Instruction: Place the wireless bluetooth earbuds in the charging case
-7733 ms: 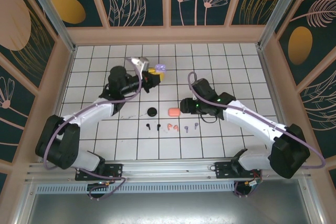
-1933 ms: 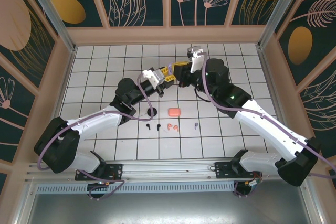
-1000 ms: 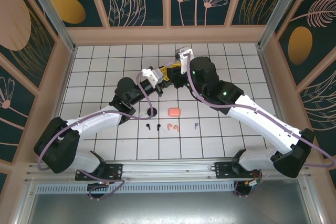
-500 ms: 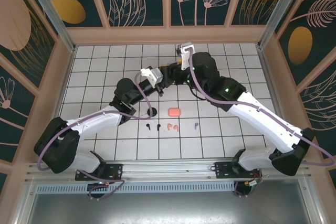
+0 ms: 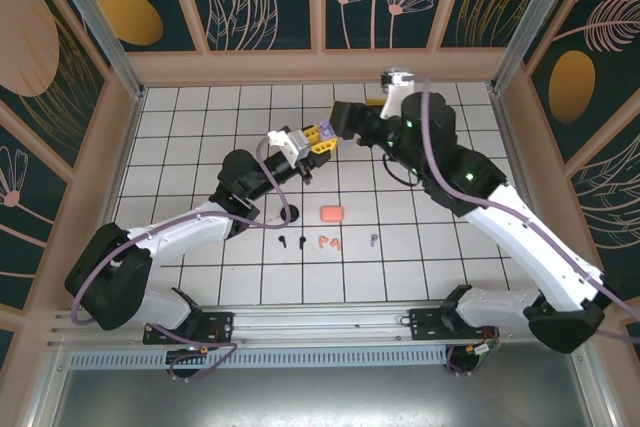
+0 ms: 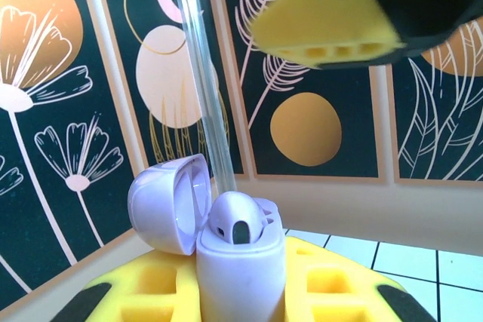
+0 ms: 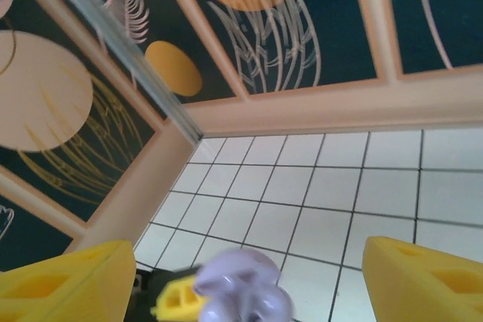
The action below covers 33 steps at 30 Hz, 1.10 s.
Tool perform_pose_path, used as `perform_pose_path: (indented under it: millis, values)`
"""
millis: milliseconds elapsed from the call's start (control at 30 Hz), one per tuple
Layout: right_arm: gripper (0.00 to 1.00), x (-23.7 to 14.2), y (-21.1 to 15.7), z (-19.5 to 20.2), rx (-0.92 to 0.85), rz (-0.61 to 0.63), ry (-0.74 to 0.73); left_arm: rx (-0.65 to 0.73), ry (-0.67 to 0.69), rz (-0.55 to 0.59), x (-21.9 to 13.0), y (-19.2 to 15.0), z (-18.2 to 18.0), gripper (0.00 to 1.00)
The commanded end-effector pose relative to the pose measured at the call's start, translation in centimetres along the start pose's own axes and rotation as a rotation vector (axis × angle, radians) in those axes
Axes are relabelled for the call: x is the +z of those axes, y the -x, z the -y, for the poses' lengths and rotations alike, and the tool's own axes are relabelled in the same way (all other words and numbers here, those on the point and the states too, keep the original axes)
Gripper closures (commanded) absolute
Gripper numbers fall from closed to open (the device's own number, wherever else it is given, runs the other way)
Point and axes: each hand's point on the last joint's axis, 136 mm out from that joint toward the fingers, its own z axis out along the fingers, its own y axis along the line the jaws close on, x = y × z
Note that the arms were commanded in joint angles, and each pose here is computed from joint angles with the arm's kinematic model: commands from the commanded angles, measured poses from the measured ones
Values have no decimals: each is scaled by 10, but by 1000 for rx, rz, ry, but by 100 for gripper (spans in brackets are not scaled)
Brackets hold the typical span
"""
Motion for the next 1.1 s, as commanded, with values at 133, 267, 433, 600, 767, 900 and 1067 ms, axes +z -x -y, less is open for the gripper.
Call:
perform_pose_path:
  millis: [133,267,433,600,767,900,1067]
  values:
    - [24,-18,-134,116,237,-273,-377,-22,108,81,-13,15,-14,100]
    - [27,-23,-206,153,309,-408,-502,-36,133,96,-19,15,-16,100]
    - [38,-31,-280,191,341,-551,-654,-45,147,101,-25,14,-16,100]
    - [50,-31,-312,205,319,-624,-725,-49,137,105,-26,16,-14,100]
    - [57,-22,-326,203,308,-661,-728,-57,130,107,-26,15,-13,100]
    - [56,-15,-334,201,293,-687,-736,-62,124,108,-26,15,-11,100]
    - [56,-9,-344,199,271,-714,-745,-63,123,109,-28,14,-11,100]
